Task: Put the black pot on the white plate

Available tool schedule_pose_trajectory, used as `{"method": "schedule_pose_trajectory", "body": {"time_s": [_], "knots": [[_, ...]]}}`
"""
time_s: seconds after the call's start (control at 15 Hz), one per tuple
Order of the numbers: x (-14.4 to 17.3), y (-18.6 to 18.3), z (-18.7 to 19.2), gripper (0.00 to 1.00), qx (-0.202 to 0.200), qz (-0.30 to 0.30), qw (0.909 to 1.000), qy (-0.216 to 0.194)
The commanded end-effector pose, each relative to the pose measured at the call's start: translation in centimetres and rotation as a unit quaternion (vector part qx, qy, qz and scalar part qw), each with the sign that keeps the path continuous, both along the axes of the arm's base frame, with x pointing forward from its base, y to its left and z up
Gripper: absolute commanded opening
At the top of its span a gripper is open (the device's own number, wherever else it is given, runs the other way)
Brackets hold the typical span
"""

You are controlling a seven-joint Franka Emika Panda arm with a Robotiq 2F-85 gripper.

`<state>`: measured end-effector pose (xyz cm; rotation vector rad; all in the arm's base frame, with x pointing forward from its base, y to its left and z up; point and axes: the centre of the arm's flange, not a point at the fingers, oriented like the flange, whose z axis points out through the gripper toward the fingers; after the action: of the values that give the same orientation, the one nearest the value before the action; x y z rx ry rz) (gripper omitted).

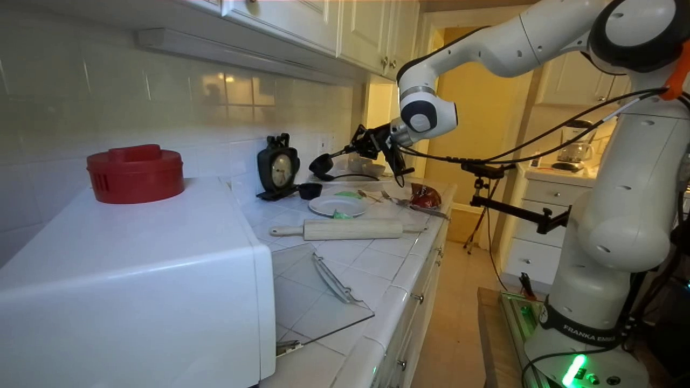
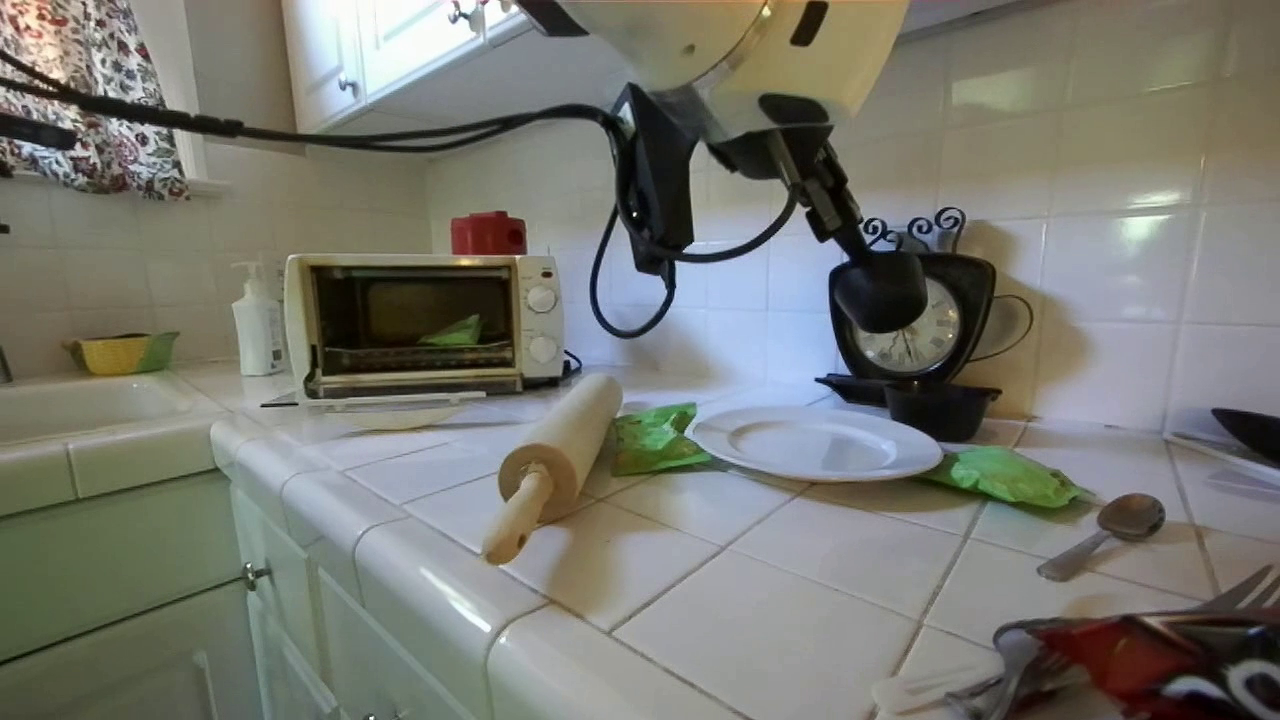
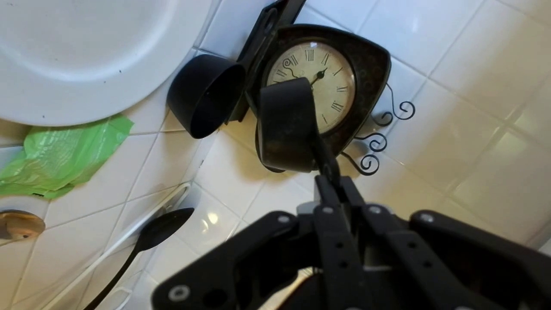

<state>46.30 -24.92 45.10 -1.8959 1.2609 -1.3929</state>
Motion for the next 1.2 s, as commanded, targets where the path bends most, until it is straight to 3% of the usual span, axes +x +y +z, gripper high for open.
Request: {"method": "schedule_pose_trajectory", "body": {"time_s": [0.0,0.47,0.87,1.13], "knots": [[-0.2,1.5,-0.6,0.02,-0.025,-0.022,0.9995,-0.003],[-1.0,8.6,-3.1,0.02,-0.060,-0.041,0.9971,-0.022],[-3.6,6.4,-4.5,0.02,-0.050,-0.092,0.9943,-0.015],[-1.6,7.4,-6.5,0.02,-0.028,-0.032,0.9990,0.016]]}}
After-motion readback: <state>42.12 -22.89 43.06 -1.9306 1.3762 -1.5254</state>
